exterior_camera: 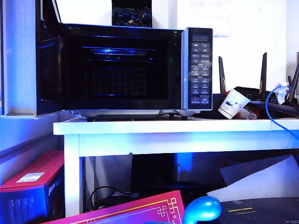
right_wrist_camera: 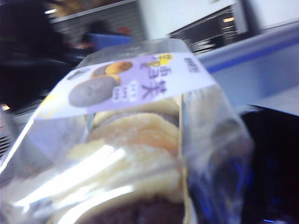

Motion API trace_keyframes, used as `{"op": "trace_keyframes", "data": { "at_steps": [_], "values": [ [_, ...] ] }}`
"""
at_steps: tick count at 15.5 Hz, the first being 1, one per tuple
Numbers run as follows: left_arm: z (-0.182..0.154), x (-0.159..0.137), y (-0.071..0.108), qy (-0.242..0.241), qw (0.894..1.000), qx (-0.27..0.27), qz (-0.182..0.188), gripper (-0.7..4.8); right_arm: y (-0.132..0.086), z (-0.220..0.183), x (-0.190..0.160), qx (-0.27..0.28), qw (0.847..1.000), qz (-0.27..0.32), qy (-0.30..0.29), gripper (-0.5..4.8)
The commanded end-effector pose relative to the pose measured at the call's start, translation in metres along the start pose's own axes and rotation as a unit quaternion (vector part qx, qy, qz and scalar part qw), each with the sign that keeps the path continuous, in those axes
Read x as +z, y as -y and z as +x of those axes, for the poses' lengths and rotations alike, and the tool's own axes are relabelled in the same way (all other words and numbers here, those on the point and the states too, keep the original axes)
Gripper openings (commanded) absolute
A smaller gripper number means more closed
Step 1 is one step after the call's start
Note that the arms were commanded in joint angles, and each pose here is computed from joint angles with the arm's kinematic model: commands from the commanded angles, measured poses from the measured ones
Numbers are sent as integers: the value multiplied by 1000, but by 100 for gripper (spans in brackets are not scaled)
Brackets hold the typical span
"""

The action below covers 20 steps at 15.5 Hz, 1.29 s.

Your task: Open the microwave door, place the box of snacks from the top of the microwave inside, then close the microwave door.

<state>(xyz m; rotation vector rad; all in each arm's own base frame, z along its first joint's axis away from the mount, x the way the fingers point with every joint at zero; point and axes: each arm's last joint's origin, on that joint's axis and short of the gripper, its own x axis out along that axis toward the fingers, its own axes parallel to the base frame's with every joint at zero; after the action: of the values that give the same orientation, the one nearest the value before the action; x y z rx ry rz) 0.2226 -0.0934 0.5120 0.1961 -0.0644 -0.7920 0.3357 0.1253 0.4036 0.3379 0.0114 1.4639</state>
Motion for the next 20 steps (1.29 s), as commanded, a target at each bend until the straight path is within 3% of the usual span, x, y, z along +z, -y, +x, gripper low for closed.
{"op": "trace_keyframes", "data": {
  "at_steps": [1, 4, 9, 15, 20],
  "values": [
    [-2, 6, 0, 20, 1000, 3, 3, 479, 15, 3, -8, -42, 998, -26, 25, 272],
    [-2, 7, 0, 26, 1000, 4, 0, 479, 42, 10, -32, -94, 995, -17, 36, 272],
    [-2, 9, 0, 37, 999, 7, 1, 479, 64, 34, -74, -165, 986, -33, 6, 272],
    [-2, 10, -1, 42, 999, 7, -2, 479, 88, 59, -124, -303, 949, -90, -16, 273],
    [-2, 10, -1, 42, 999, 7, -2, 479, 117, 69, -159, -337, 937, -90, -7, 274]
  ]
}}
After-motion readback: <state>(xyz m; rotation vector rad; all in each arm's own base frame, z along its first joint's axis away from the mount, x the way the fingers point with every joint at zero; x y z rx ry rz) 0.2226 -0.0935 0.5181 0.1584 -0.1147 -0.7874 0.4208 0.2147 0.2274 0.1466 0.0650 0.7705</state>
